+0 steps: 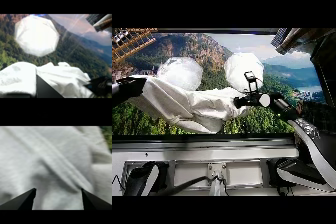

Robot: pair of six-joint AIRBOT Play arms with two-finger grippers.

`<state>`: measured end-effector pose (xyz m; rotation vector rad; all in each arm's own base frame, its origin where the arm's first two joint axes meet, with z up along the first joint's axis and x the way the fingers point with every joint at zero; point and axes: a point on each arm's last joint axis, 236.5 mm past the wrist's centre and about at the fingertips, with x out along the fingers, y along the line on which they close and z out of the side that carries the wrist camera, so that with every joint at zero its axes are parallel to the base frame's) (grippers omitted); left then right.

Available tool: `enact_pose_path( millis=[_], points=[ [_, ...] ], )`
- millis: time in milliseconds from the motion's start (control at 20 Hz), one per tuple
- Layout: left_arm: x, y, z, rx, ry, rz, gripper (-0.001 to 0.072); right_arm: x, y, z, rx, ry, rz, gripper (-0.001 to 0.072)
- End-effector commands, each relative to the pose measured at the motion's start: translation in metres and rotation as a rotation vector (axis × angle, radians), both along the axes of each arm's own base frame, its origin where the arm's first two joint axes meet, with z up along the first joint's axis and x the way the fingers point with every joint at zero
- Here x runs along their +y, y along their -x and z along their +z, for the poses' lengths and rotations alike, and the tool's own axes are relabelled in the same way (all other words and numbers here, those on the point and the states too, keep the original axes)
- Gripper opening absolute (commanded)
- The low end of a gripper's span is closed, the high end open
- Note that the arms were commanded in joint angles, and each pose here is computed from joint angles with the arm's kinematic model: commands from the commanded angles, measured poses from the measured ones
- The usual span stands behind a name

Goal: Fold the clothes and pants, and hang the long-sleeved shirts on hangers.

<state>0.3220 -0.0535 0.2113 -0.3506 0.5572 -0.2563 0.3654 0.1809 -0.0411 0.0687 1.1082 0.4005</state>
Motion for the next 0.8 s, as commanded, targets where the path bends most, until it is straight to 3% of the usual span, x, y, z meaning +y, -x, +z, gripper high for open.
enact_pose_path(
  millis=[0, 300, 350, 400, 450, 600, 750],
  points=[
    [0.006, -0.001, -0.005, 0.013, -0.028, 0.011, 0.0029, -0.05, -0.008, -0.01, 0.058, 0.033, -0.123, 0.0637],
    [0.007, -0.007, -0.011, 0.029, -0.026, 0.014, 0.0029, 0.002, 0.017, -0.024, 0.105, -0.012, 0.069, 0.0628],
    [0.007, -0.007, -0.012, 0.032, -0.025, 0.013, 0.0029, 0.011, 0.015, -0.029, 0.094, -0.014, 0.078, 0.0517],
    [0.007, -0.007, -0.012, 0.032, -0.025, 0.014, 0.0029, 0.015, 0.009, -0.033, 0.071, -0.012, 0.077, 0.0258],
    [0.008, -0.007, -0.012, 0.031, -0.026, 0.013, 0.0029, 0.017, 0.0, -0.029, 0.032, -0.017, 0.065, 0.0047],
    [0.006, -0.001, -0.001, -0.044, -0.143, -0.049, 0.0028, -0.008, -0.061, 0.05, -0.187, -0.011, -0.02, 0.0038],
    [0.009, 0.022, 0.025, -0.149, -0.239, -0.05, 0.0028, -0.059, -0.117, 0.222, -0.564, -0.061, -0.15, 0.0038]
  ],
)
